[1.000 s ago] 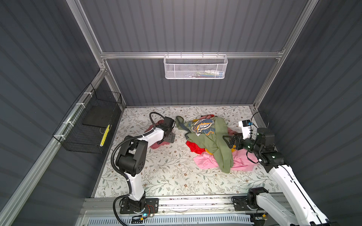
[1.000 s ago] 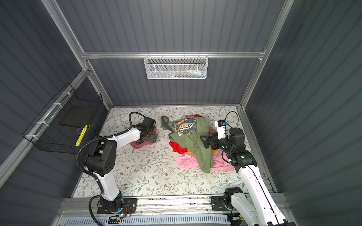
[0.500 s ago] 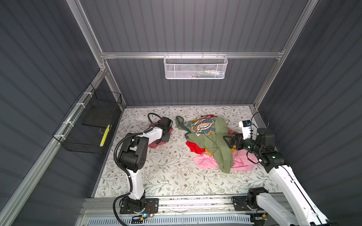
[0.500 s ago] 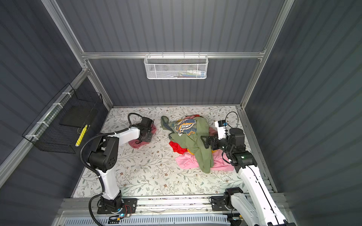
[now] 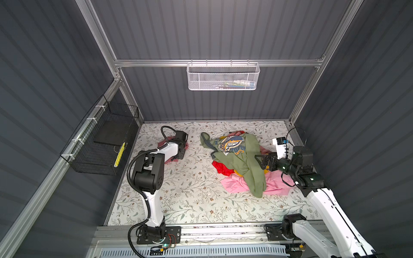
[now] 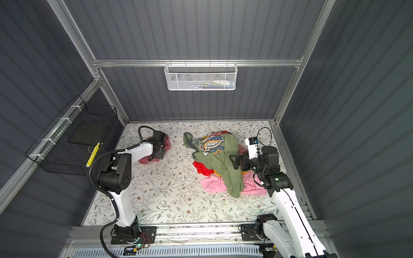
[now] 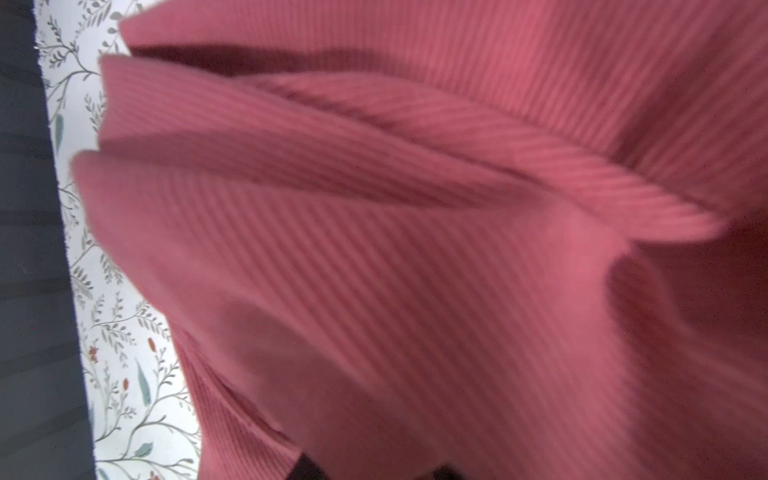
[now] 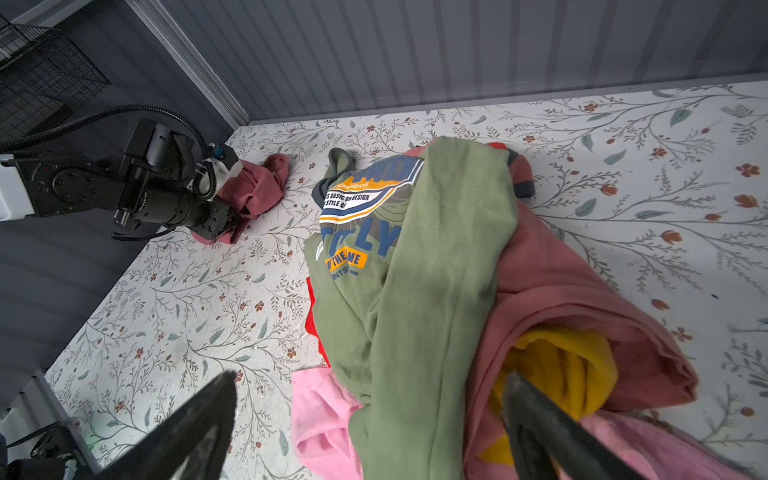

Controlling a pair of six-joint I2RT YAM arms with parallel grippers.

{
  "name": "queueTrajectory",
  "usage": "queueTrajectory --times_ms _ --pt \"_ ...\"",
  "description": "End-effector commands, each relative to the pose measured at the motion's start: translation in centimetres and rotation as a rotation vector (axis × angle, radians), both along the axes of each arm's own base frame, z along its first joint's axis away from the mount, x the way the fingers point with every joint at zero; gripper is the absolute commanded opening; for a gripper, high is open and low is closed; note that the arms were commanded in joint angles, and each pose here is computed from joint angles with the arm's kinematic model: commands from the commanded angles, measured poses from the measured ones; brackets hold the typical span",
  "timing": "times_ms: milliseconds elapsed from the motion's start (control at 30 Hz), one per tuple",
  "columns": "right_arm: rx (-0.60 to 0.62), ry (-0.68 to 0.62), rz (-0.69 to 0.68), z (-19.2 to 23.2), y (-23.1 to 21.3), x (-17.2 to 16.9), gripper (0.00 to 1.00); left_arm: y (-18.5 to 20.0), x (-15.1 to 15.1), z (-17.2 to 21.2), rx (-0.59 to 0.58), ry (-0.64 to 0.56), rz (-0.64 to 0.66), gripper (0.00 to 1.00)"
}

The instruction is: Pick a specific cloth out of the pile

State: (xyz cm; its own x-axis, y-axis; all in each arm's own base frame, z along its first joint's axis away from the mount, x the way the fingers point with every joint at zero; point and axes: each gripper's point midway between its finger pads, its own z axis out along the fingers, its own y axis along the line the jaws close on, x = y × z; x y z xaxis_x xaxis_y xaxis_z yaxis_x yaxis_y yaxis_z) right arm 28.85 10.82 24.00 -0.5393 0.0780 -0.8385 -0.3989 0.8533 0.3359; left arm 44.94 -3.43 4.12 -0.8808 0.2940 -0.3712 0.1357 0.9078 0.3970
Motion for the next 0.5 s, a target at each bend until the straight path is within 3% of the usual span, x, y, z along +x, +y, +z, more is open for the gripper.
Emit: queueTrajectory --times_ms 0,367,467 --pt "-0.015 -0.022 -0.008 0.49 -0.16 0.20 0.99 1.18 0.11 -0.51 0.035 0.011 0.008 0.29" --pt "-0.011 -0.025 -0.001 0.47 -0.01 0.29 0.99 0.77 0.20 -0.80 -0.004 -0.003 0.026 0.44" --pt "-0.007 -0.025 0.006 0.51 0.10 0.27 0.99 0.59 0.27 -0.22 -0.022 -0.019 0.030 0.54"
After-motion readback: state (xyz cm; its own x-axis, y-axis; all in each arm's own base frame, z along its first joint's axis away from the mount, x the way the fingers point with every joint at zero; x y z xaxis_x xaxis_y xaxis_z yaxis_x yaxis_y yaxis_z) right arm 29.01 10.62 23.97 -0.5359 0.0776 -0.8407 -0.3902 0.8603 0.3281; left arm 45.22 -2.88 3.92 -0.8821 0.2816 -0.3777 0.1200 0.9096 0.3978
